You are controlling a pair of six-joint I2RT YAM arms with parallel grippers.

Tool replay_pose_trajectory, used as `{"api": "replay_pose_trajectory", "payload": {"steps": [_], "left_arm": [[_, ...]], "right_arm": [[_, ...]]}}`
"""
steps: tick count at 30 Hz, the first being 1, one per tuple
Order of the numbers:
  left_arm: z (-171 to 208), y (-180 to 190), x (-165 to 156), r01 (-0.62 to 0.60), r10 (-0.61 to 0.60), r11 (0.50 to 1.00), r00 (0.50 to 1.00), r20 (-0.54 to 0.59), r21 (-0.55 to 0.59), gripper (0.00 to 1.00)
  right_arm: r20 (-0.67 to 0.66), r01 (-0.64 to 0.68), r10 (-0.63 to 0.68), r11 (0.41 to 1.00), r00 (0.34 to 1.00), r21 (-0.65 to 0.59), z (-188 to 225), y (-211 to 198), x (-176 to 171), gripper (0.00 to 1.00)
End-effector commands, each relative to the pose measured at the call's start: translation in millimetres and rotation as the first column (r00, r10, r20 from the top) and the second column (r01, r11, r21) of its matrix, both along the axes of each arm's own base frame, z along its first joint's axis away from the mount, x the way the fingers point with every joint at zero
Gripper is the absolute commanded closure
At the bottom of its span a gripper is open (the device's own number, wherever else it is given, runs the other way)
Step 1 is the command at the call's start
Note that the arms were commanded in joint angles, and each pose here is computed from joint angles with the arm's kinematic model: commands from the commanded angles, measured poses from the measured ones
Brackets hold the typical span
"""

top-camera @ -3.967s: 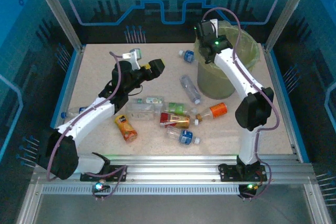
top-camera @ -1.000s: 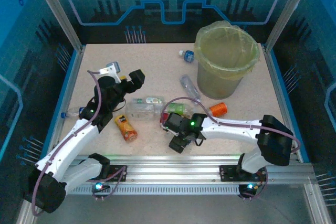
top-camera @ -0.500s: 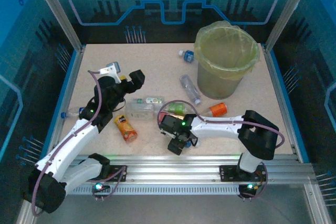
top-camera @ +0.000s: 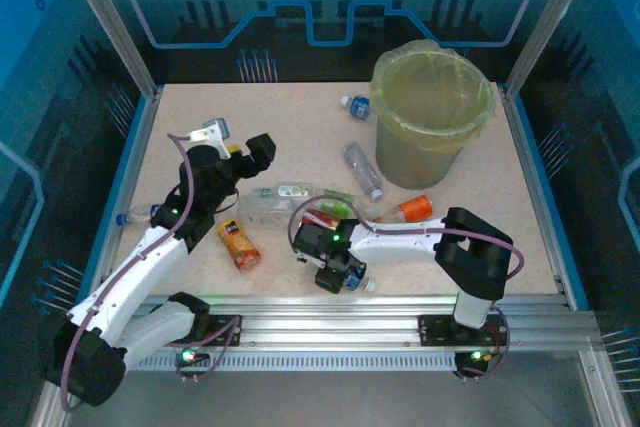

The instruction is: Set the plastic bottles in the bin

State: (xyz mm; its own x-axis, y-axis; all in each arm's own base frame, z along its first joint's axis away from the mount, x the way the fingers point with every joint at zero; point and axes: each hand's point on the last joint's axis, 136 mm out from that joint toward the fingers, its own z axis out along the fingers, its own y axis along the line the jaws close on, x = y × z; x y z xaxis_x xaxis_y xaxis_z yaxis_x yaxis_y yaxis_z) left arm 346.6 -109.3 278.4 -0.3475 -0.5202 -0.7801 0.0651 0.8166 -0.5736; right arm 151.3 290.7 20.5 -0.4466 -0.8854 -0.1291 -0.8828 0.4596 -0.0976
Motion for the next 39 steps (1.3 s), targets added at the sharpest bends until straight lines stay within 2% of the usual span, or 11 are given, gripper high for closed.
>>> {"api": "replay_pose_trajectory", "payload": {"steps": [1, 7, 16, 21, 24, 29, 35, 39], "left_arm": [[8.9, 8.0, -0.4, -0.022, 0.021, 0.999, 0.999, 0.024, 0.031, 0.01], [10.6, 8.2, -0.2, -0.022, 0.021, 0.999, 0.999, 0.028, 0.029, 0.01], [12.1, 7.6, -0.1, -0.020, 0.019, 1.000, 0.999, 0.031, 0.024, 0.01], [9.7, 7.5, 0.2, -0.020, 0.019, 1.000, 0.999, 0.026, 0.020, 0.01], [7.4, 6.6, 1.2, -0.018, 0.018, 1.000, 1.000, 0.023, 0.013, 0.01], [3.5, 2.2, 4.1, -0.001, 0.001, 1.000, 1.000, 0.008, 0.007, 0.01], [0.4, -3.1, 6.0, 0.022, -0.022, 1.000, 1.000, -0.003, -0.005, 0.01], [1.0, -4.8, 5.8, 0.030, -0.030, 0.999, 1.000, -0.002, -0.011, 0.01]], "right_arm": [[0.038, -0.001, 0.001, 1.000, 0.999, 0.004, 18.9, -2.6, 2.3, 0.43], [0.108, 0.021, -0.025, 0.999, 0.994, 0.044, 47.7, -9.2, 9.5, 0.53], [0.218, 0.048, -0.093, 0.979, 0.971, 0.200, 115.2, -16.8, 21.9, 0.56], [0.302, 0.032, -0.158, 0.923, 0.940, 0.384, 181.1, -16.6, 37.0, 0.60], [0.369, 0.008, -0.223, 0.864, 0.902, 0.503, 227.8, -21.9, 51.5, 0.70], [0.432, 0.054, -0.455, 0.735, 0.779, 0.676, 311.6, -55.6, 97.1, 0.75], [0.486, 0.149, -0.679, 0.652, 0.550, 0.743, 385.4, -113.2, 156.3, 0.70], [0.455, 0.255, -0.782, 0.586, 0.426, 0.769, 407.8, -150.3, 197.3, 0.69]]}}
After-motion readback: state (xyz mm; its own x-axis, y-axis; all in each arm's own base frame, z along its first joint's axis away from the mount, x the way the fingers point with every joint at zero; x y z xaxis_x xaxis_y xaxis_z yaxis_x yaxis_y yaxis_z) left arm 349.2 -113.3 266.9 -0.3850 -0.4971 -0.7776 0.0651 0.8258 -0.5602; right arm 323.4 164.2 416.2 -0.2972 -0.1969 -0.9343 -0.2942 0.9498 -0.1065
